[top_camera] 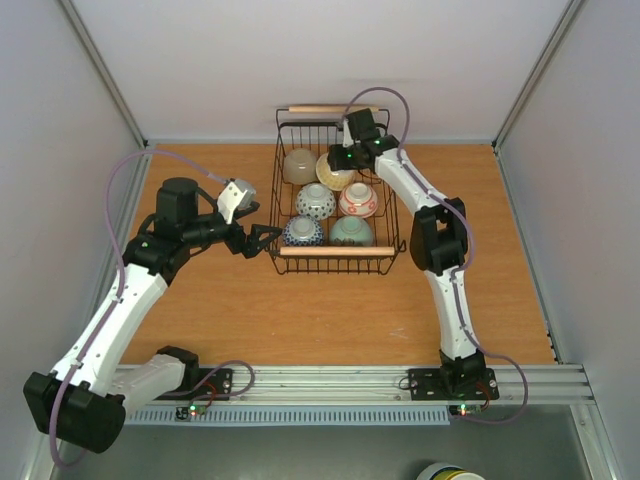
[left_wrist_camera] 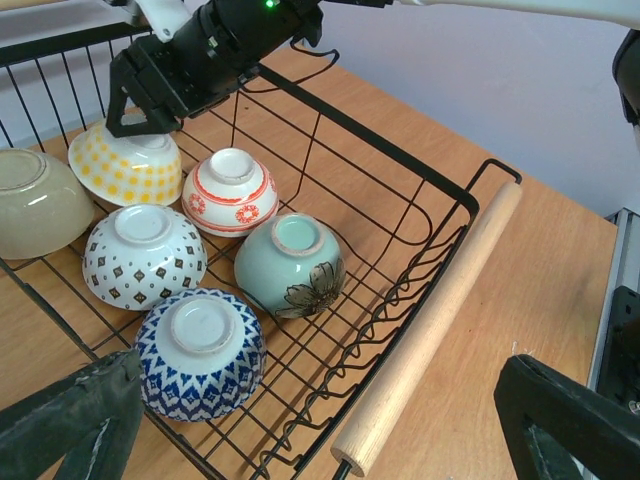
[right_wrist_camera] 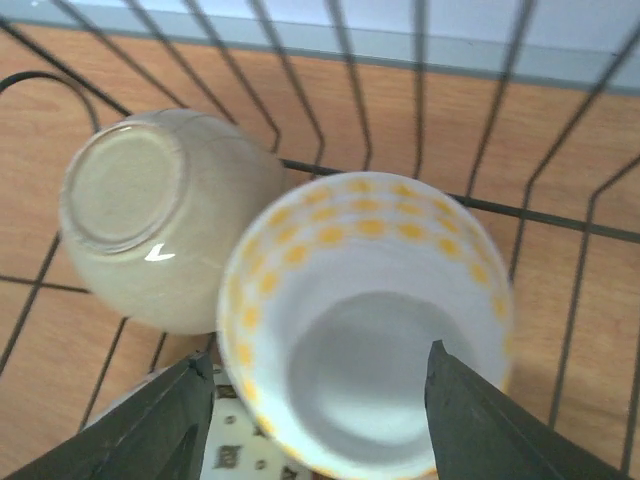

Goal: Load the bowls into the dish rack

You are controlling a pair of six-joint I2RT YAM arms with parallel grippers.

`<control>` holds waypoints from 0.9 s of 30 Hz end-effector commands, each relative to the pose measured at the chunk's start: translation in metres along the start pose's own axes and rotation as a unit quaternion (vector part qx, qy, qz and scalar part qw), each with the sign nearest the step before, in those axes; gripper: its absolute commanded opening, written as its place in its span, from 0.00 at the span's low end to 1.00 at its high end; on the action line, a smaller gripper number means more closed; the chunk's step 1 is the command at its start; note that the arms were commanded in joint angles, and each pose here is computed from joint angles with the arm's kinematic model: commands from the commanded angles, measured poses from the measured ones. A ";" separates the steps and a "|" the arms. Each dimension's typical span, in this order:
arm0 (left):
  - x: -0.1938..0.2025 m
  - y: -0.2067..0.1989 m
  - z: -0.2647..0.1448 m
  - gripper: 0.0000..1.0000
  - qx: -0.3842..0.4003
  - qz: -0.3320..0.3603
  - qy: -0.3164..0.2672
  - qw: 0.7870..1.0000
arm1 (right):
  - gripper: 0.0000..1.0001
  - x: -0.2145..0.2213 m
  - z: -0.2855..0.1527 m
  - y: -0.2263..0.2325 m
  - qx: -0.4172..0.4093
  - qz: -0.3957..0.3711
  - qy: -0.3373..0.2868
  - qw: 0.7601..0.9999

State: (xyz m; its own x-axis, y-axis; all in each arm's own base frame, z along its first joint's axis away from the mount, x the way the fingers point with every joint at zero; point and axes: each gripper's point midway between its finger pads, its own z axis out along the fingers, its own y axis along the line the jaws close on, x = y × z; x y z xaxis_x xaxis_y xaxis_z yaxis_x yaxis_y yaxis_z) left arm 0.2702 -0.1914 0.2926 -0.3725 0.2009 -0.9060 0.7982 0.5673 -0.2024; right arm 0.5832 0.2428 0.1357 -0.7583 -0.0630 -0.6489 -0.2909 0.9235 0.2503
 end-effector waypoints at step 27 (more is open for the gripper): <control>-0.024 0.043 -0.017 0.96 -0.146 0.029 -0.030 0.988 | 0.66 -0.031 -0.156 -0.012 0.149 0.004 -0.175 0.973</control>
State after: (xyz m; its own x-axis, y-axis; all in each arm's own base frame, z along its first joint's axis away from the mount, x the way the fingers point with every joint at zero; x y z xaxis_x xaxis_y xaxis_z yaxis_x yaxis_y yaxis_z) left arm 0.2866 -0.1765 0.2880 -0.3766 0.2083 -0.9026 0.7281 0.6690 -0.1494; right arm 0.5268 0.2021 0.1748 -0.6931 -0.0745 -0.7169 -0.1690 0.9837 0.0612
